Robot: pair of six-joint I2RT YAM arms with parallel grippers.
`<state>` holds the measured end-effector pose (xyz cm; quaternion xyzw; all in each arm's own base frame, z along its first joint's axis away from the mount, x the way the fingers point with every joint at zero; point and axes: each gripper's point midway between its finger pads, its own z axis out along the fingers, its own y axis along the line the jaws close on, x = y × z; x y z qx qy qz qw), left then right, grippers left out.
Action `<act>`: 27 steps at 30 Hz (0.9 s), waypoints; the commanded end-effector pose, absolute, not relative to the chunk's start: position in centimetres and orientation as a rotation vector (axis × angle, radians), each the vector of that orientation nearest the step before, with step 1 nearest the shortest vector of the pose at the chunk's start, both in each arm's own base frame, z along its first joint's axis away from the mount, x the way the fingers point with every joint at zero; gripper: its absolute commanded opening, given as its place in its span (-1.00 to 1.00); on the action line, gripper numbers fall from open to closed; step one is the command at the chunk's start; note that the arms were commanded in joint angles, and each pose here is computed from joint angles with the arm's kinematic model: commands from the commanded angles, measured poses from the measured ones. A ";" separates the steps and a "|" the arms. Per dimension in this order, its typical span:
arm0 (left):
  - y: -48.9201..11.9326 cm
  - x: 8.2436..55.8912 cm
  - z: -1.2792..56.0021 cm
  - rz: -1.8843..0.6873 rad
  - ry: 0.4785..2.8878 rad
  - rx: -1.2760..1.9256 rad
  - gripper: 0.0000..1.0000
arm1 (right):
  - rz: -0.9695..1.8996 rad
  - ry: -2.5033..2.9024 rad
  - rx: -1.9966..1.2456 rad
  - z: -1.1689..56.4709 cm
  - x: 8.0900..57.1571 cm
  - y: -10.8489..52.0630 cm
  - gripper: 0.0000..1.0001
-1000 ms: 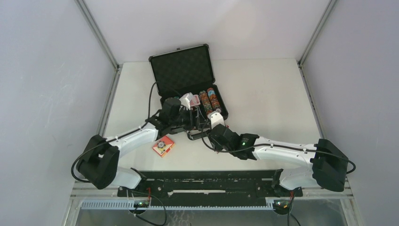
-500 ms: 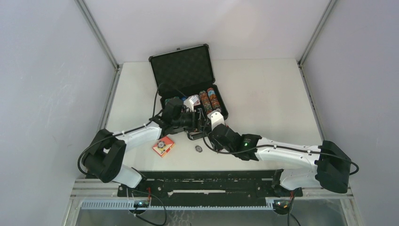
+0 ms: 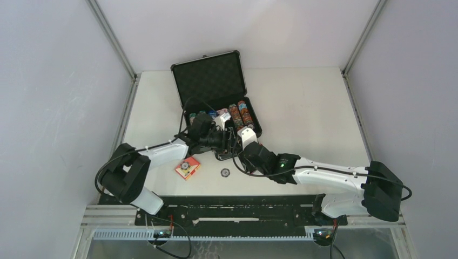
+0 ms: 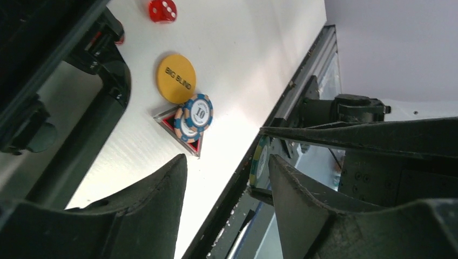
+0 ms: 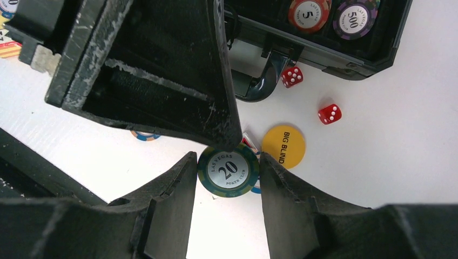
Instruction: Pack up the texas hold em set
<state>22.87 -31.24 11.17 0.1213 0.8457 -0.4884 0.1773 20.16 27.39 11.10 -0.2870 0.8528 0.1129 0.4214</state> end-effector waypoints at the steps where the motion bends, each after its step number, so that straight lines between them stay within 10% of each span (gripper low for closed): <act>1: -33.0 22.9 14.4 -1.549 2.298 0.430 0.21 | 0.305 2.073 -0.716 12.6 20.5 27.7 0.06; 27: -34.3 20.9 13.8 -1.709 2.319 0.519 -0.34 | 0.373 2.036 -0.724 13.6 20.0 28.3 0.06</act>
